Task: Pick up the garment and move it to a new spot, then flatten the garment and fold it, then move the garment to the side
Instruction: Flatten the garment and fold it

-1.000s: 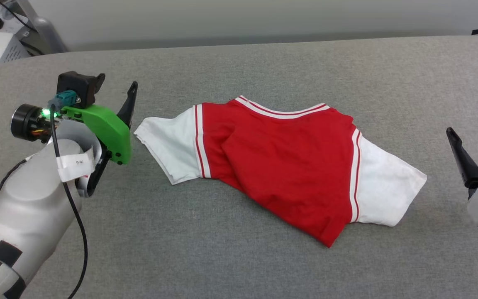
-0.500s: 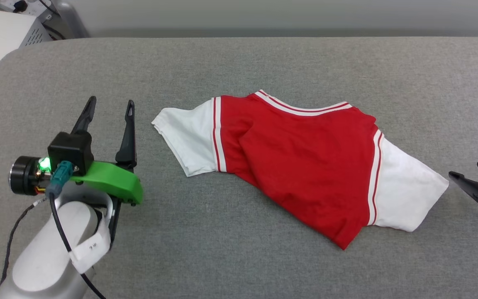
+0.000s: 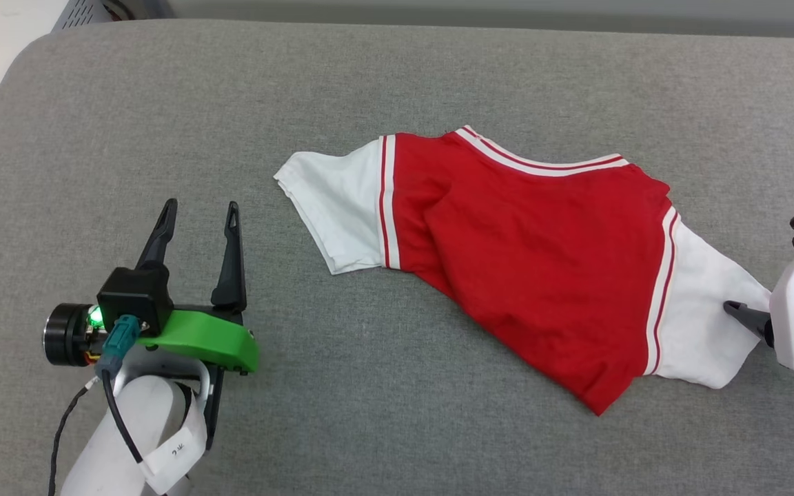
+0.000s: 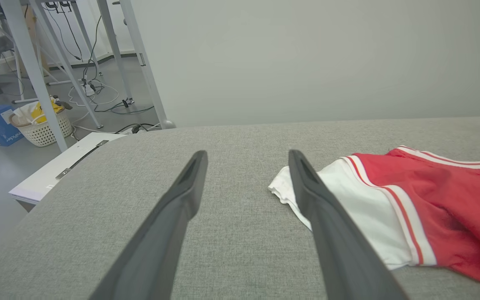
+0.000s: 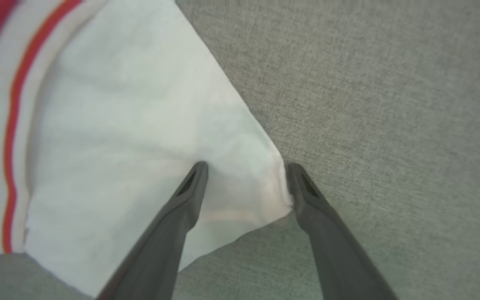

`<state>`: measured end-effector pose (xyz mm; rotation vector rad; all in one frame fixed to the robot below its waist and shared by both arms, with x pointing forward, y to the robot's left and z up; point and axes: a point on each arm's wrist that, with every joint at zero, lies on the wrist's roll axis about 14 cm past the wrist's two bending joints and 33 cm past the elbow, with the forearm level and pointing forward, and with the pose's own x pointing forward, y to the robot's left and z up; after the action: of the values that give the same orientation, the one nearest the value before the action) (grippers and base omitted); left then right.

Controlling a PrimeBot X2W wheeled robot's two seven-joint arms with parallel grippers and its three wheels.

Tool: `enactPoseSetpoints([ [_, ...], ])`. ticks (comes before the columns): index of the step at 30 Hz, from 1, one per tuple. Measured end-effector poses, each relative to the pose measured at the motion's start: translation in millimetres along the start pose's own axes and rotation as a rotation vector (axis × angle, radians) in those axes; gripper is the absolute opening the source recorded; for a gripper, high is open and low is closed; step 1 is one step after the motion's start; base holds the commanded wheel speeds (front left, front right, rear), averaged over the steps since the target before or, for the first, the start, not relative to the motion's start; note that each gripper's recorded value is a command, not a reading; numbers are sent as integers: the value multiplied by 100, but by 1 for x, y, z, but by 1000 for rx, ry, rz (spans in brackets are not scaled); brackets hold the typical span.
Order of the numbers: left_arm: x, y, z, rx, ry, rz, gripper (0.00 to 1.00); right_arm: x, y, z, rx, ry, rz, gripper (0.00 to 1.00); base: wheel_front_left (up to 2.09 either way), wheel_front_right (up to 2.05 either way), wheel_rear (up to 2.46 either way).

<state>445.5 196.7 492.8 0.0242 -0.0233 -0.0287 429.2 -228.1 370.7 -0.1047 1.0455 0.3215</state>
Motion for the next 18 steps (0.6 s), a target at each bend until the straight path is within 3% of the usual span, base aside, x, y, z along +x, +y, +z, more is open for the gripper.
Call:
enactPoseSetpoints([
  [6,-3,7,-5,-6,7,24,100,12,1,-15,6,47,8,100,0,0,0],
  [7,-3,9,-6,-6,8,28,100,12,1,-15,2,33,7,58,0,0,0],
  [8,-3,10,-7,-6,10,30,100,11,0,-14,0,17,6,5,0,0,0],
  [9,-3,11,-8,-6,13,29,100,10,0,-12,-1,-7,5,0,0,0,0],
  [18,11,7,2,29,-15,-53,100,-19,-18,23,19,-285,-41,0,0,0,0],
])
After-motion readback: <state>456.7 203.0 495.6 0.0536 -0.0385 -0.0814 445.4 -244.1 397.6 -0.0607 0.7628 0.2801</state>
